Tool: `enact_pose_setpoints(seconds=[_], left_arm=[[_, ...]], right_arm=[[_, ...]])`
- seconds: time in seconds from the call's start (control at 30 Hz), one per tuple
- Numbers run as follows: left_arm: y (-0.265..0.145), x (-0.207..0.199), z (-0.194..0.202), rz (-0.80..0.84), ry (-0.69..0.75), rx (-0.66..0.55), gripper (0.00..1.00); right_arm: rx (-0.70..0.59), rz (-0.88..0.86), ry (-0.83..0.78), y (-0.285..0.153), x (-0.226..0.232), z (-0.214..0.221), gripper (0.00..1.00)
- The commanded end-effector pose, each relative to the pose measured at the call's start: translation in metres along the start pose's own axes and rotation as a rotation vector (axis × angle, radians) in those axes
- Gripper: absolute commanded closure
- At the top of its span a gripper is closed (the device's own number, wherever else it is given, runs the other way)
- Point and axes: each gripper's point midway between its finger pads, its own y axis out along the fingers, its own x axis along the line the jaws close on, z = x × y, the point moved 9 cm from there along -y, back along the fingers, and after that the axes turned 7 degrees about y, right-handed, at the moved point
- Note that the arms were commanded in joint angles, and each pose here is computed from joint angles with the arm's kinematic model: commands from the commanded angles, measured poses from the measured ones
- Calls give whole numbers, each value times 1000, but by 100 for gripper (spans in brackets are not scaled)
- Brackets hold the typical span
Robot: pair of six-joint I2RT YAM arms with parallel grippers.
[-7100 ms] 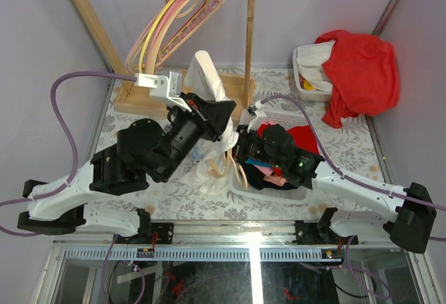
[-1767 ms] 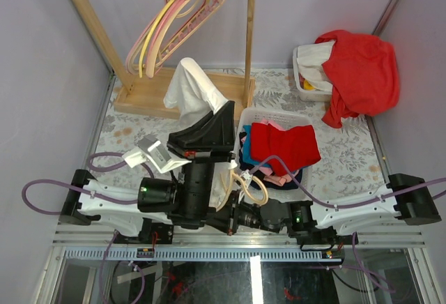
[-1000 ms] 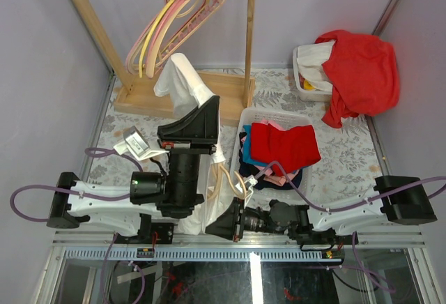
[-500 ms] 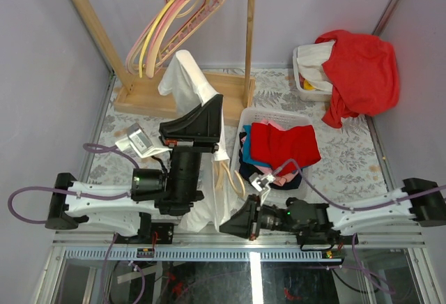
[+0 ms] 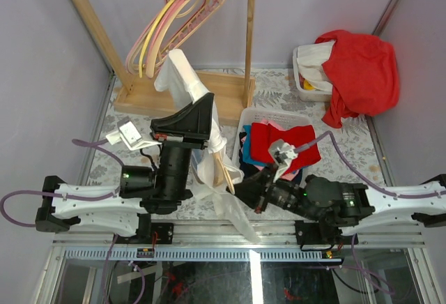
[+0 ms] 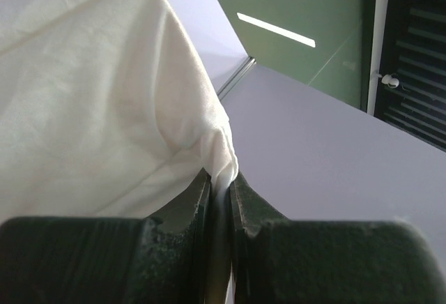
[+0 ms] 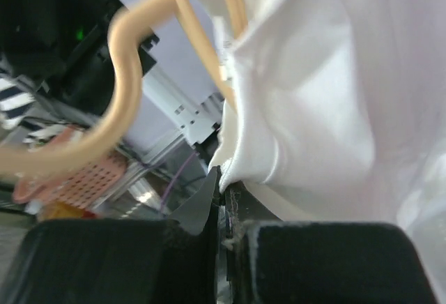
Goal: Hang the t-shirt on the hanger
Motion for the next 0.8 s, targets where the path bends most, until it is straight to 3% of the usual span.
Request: enact_pose_setpoints(seconds=[0.0, 0.37, 0.63, 0.77], left_arm=[[3, 1, -9, -69, -102, 19, 100], [10, 9, -51, -320, -278, 115, 100], [21, 3, -62, -472, -248, 185, 100], [24, 1, -64, -542, -239, 216, 100]], right_arm=[[-32, 171, -270, 23, 4, -26, 100], [-114, 233, -404, 39, 12, -64, 99], [-130, 305, -500, 21, 17, -93, 99], [-98, 296, -492, -6, 11, -99, 91]])
